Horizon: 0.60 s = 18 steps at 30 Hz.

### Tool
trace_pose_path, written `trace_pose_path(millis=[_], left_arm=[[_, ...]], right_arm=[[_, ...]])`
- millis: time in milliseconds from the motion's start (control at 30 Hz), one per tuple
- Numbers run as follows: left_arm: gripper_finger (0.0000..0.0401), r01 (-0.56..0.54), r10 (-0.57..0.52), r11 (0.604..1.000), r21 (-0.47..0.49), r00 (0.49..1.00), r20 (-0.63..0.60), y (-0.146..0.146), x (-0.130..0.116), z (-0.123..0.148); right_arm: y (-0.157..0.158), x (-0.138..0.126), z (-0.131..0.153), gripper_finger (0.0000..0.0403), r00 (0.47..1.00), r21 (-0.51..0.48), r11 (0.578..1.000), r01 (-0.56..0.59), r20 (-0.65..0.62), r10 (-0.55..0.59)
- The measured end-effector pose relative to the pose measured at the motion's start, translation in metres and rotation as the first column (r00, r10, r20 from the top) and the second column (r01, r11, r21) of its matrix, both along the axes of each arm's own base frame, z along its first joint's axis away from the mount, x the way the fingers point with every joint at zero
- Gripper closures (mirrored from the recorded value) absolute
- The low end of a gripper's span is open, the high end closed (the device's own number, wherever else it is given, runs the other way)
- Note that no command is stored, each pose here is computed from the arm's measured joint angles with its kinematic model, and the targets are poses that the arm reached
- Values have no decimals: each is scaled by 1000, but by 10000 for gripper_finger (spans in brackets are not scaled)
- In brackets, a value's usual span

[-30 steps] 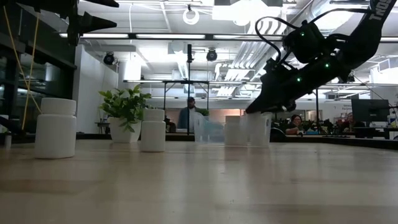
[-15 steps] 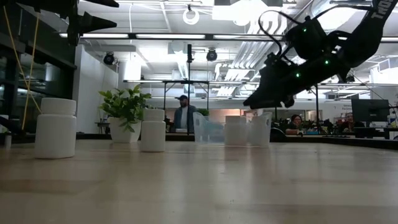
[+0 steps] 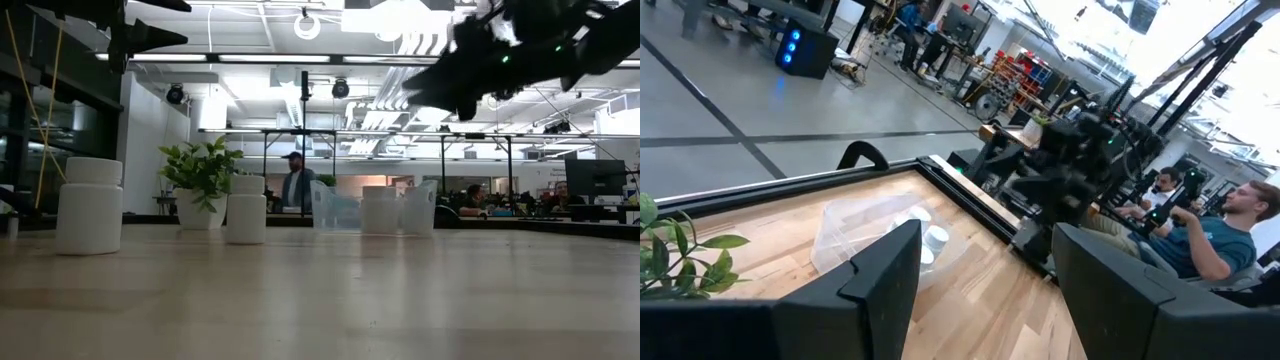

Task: Pick and place pill bottles into a basket
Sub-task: Put the white pill bottle into the transparent container

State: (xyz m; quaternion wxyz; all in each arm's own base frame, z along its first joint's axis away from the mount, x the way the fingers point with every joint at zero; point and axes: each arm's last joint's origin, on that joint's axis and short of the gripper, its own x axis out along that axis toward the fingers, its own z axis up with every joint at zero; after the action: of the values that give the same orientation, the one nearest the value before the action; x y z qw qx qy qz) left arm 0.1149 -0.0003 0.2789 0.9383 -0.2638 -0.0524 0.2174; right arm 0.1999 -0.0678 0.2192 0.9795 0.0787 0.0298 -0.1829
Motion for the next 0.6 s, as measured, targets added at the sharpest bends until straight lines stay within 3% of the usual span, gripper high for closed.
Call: trace_pose_path(millis=[200,600], left_arm=[[142,0,0,1000,0,1000,0,0,0,0],[142,0,0,1000,0,1000,0,0,0,0]], right_arm=[[12,-23,21,188,990,2,992,-129,49,129],[26,-67,17,220,990,168,981,-95,-86,111]])
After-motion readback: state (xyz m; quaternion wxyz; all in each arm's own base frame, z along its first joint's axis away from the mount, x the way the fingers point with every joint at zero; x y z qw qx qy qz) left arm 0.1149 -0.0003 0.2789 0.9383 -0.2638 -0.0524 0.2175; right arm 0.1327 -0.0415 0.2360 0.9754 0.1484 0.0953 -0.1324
